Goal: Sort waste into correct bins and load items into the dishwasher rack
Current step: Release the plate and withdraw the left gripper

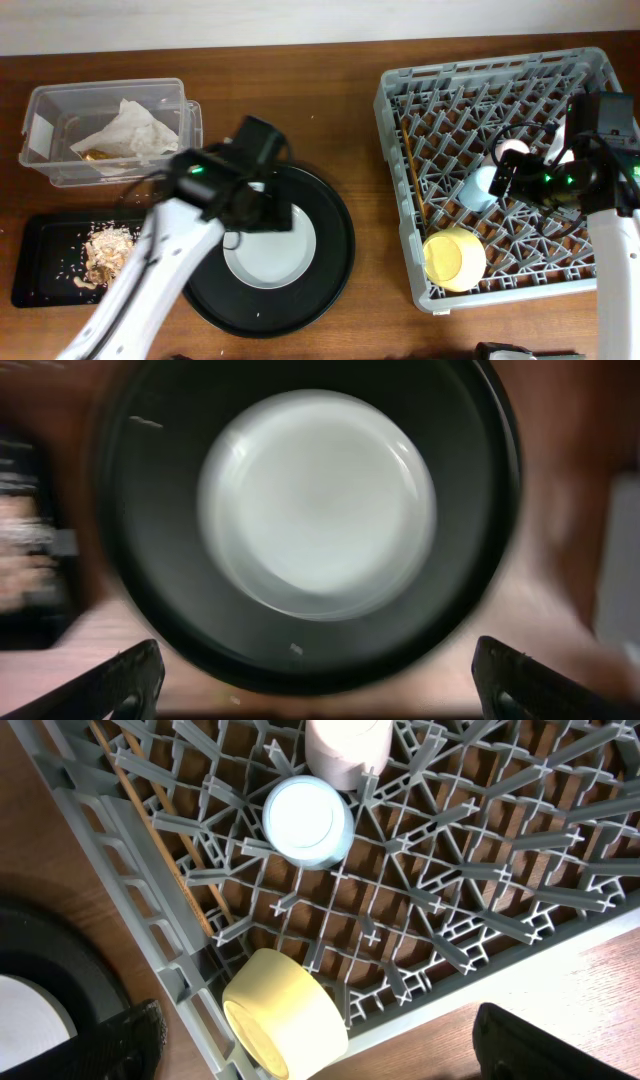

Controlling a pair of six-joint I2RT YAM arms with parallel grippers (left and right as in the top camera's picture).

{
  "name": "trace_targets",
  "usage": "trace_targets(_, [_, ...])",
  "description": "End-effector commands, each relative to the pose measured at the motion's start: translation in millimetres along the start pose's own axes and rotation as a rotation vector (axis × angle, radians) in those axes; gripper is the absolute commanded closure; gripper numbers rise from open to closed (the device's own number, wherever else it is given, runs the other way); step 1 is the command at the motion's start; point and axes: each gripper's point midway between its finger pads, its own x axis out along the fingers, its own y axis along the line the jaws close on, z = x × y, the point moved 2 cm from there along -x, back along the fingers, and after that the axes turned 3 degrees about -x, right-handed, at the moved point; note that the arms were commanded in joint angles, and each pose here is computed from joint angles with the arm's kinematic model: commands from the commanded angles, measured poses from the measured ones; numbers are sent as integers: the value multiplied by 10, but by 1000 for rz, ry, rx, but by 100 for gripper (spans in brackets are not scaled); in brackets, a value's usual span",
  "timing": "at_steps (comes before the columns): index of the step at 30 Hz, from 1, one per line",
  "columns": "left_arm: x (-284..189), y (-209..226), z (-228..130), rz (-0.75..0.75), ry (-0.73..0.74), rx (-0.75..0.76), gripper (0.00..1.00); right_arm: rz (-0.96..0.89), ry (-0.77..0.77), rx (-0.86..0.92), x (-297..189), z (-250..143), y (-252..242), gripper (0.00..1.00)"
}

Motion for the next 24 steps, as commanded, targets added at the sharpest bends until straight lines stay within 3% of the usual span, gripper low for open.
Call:
trace_targets(1, [-298,583,232,153,-179,-179,1,-11,-16,12,-33,38,-30,1])
trace_targets(11, [-338,1481,62,278,-74,-476,1,-12,-15,11,-32,36,-31,1])
trace_targets(21, [-344,1542,2,293,-50,-494,1,13,-13,12,-31,36,8,1])
trace_targets(24, [-351,1649,-32,304,-50,-621,1,152,5,11,-49,18,219,1])
